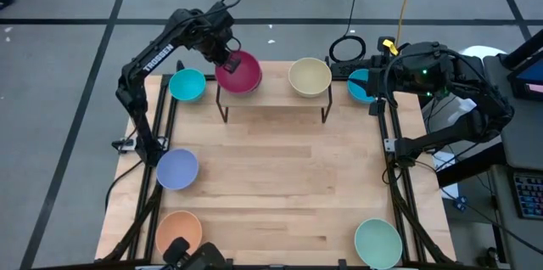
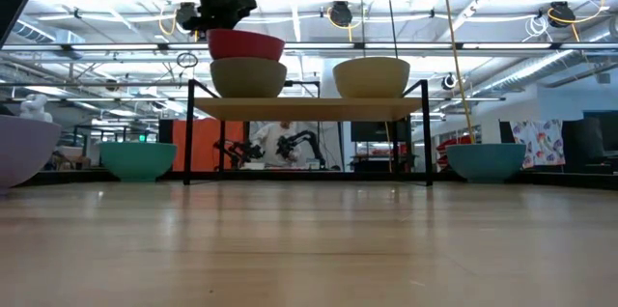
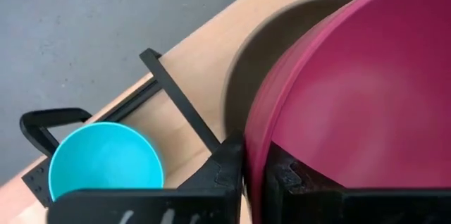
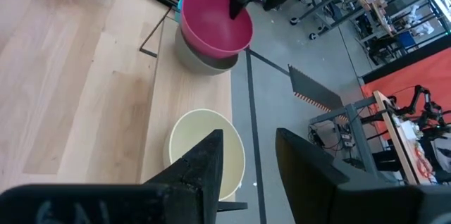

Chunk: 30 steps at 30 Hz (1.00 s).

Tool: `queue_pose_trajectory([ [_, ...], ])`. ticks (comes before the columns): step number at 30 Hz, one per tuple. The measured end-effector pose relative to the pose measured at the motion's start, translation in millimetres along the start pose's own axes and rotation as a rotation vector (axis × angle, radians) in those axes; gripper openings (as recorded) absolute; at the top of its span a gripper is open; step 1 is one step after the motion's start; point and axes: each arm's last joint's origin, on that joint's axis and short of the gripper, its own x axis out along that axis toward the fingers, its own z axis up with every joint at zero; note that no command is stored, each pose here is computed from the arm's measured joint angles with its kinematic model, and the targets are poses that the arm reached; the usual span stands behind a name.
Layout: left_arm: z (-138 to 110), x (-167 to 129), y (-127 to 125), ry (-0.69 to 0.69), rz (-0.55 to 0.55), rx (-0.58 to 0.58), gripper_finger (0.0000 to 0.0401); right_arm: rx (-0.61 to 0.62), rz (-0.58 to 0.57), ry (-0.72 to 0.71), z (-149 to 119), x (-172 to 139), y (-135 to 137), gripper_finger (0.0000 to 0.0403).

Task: Place and stack bowls onto a shelf
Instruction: Stack the pink bowl on top of the gray bowl on the shelf

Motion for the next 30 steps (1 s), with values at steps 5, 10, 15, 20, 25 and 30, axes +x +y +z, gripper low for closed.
queue_pose_trajectory([
  [5,-2,8,0,0.034,0.003,0.020,0.0030,-0.001,0.000,0.000,0,0,0,0.0125],
  [10,0,16,0,0.018,0.020,0.026,0.0033,-0.001,0.000,0.000,0,0,0,0.0125],
  [15,5,22,-1,-0.028,0.017,0.058,0.0034,-0.003,0.000,0.000,0,0,0,0.0125],
  [20,9,25,-2,-0.068,0.012,0.070,0.0054,-0.003,-0.001,0.001,0,0,0,0.0125],
  [25,8,25,-3,-0.060,0.012,0.056,0.0086,-0.003,-0.002,0.001,0,0,0,0.0125],
  [30,8,25,-5,-0.059,0.011,0.072,0.0103,-0.003,-0.004,0.001,0,0,0,0.0125],
])
